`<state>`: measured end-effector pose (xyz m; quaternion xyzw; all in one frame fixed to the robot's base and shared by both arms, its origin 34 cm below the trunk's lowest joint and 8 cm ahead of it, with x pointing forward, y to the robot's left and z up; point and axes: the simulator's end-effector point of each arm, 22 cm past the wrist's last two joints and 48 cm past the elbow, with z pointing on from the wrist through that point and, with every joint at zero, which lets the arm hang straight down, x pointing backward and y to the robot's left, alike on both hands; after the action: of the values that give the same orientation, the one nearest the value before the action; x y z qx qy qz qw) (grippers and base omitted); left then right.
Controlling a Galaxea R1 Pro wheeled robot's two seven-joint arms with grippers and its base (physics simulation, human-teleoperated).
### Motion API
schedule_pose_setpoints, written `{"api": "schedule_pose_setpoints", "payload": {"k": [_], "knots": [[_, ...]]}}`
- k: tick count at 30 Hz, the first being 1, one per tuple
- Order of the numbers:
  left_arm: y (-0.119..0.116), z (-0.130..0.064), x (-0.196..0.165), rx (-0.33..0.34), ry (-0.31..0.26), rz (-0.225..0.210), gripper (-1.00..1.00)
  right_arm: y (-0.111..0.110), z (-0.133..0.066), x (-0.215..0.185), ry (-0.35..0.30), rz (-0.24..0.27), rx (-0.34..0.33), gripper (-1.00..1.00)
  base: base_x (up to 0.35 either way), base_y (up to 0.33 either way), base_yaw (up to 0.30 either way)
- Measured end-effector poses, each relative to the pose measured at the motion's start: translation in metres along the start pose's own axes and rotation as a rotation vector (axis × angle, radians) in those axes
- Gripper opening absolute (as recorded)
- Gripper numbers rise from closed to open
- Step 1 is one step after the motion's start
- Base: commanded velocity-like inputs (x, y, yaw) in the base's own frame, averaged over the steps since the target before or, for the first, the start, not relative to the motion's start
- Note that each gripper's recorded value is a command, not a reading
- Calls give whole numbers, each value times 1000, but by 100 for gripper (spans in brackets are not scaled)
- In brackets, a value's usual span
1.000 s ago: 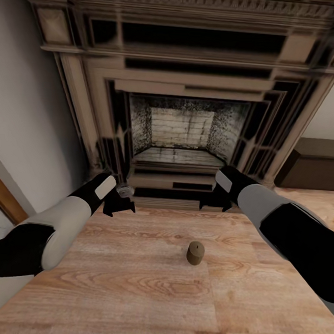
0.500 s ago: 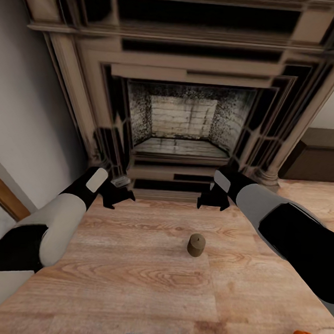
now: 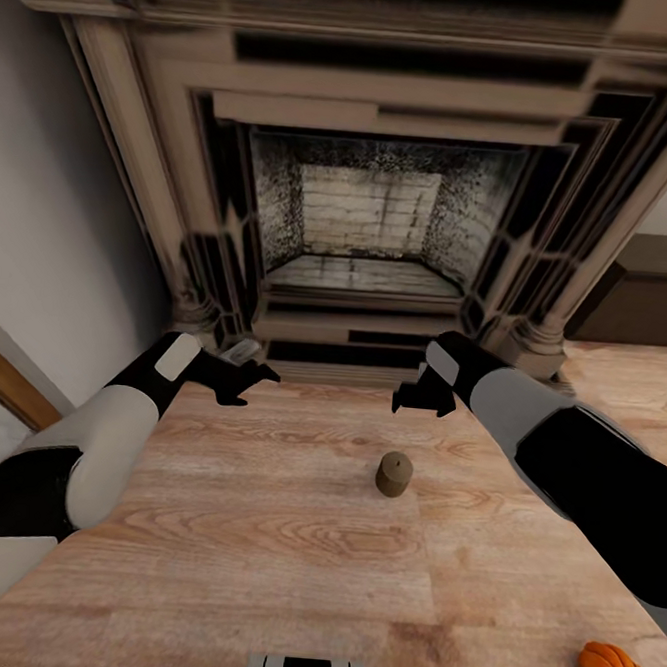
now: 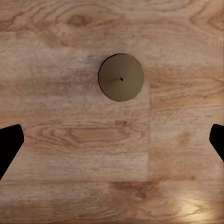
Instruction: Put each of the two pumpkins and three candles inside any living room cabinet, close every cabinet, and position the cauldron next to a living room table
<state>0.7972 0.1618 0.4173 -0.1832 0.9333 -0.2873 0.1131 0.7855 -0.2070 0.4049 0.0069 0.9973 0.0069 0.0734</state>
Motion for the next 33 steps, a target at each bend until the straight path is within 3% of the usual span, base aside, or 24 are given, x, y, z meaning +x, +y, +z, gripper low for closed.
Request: {"api": "schedule_pose_setpoints", "payload": {"k": [10, 20, 33], "knots": [[22, -1, -20, 109, -18, -48, 100, 5, 27, -6, -21, 0, -8, 100, 0, 0, 0], [42, 24, -9, 74, 26, -24, 100, 5, 56, 2, 11, 0, -9, 100, 0, 0, 0], [67, 54, 3, 51, 68, -48, 100, 3, 92, 14, 59, 2, -10, 100, 0, 0, 0]]}}
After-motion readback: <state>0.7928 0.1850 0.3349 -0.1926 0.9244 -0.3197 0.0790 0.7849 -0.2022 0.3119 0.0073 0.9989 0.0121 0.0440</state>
